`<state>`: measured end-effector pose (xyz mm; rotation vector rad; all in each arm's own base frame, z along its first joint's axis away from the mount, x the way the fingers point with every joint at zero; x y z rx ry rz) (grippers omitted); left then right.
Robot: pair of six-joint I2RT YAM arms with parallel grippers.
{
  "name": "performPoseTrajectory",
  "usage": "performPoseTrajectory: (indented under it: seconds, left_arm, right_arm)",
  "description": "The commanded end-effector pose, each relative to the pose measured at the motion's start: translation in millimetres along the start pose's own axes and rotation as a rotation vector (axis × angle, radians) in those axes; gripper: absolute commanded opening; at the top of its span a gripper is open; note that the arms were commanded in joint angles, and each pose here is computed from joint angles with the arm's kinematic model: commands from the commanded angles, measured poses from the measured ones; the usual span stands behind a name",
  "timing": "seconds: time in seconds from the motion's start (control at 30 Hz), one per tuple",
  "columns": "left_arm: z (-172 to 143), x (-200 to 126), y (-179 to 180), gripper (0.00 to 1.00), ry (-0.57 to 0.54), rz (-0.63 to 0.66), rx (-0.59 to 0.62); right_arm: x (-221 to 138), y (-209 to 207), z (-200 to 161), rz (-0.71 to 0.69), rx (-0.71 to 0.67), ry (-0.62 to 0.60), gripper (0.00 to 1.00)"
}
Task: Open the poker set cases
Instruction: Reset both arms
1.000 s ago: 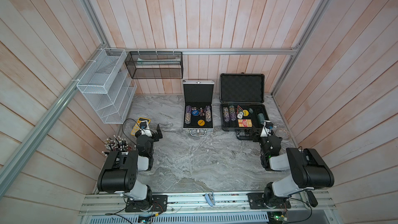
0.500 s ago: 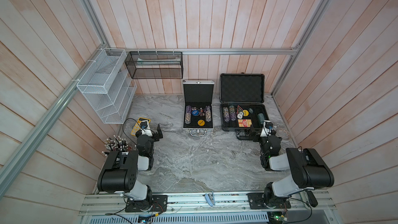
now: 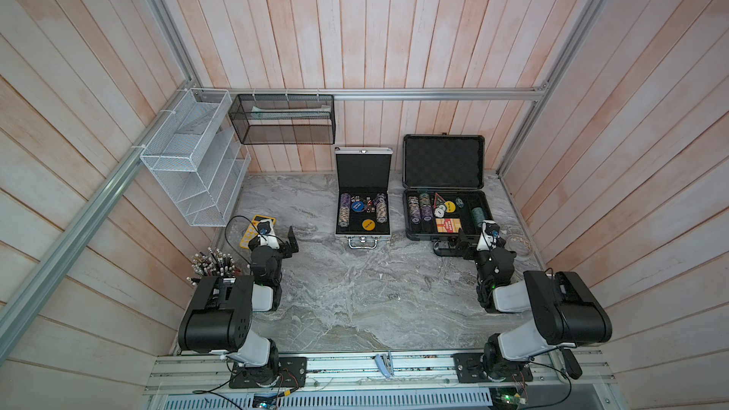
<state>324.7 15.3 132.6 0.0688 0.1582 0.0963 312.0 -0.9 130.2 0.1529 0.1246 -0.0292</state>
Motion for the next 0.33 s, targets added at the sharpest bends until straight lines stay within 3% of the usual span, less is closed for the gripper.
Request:
performPoseTrajectory:
  seconds: [0.0,0.3]
  left_arm:
    - [4.9,2.4,-0.7,1.0,-0.013,0.0,0.013]
    - [4.2,2.3,-1.1,1.0,-0.011,-0.001,0.013]
  right_arm:
    - [2.3,1.3,6.5,-0.005,-0.007,-0.029,1.0]
    - [2.8,1.6,6.3,-0.005,-0.008,-0.027,1.0]
Point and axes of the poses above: each gripper's point midway between its finger pads, its own x axis out along the fingers, its own y axis along the line the jaws close on, z = x × y, the point moved 6 cm from there along -x, back along the fingers, and after that the axes turned 7 degrees about x, right-handed, at the moved point
